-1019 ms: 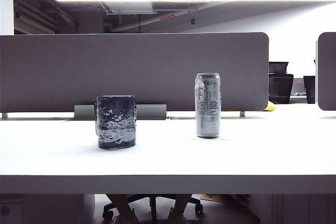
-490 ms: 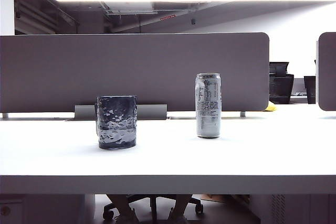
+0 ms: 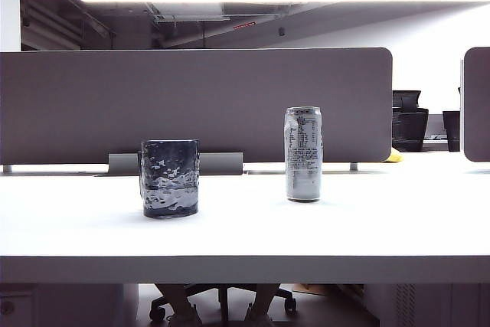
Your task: Pick up the metal can, pour some water into the cup, then place the can back on the table.
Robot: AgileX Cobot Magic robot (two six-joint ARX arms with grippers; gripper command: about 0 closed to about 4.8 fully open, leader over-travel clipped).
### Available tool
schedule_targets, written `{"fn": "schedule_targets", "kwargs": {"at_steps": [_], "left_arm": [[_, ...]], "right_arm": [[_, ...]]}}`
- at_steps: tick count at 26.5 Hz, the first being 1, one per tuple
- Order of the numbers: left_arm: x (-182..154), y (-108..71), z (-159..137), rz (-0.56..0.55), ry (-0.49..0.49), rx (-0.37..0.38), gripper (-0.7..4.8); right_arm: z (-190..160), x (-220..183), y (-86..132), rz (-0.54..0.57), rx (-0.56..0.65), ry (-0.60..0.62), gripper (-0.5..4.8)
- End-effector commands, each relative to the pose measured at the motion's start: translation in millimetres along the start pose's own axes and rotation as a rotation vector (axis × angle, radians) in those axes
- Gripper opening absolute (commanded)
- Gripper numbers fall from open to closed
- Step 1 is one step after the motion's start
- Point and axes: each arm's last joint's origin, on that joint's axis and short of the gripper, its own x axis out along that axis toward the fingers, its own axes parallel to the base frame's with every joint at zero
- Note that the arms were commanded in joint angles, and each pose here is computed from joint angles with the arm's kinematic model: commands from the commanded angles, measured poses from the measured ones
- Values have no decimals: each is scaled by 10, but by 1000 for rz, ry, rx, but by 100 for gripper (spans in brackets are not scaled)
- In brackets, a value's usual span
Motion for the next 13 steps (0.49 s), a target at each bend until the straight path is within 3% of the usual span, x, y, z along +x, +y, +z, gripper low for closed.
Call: {"fn": "schedule_targets", "kwargs": {"at_steps": [1,5,13], "left_arm": [[0,-2,14,-5,-10,3,-5],[0,-2,13,-5,-10,3,-5],[0,-2,13,-5,-10,3,-5]], "right_arm": [[-88,-28,18,15,55,-30,-5],[-196,-47,52,73,56,-39,-5],[-367,-81,84,80,134,-60,-5]]}}
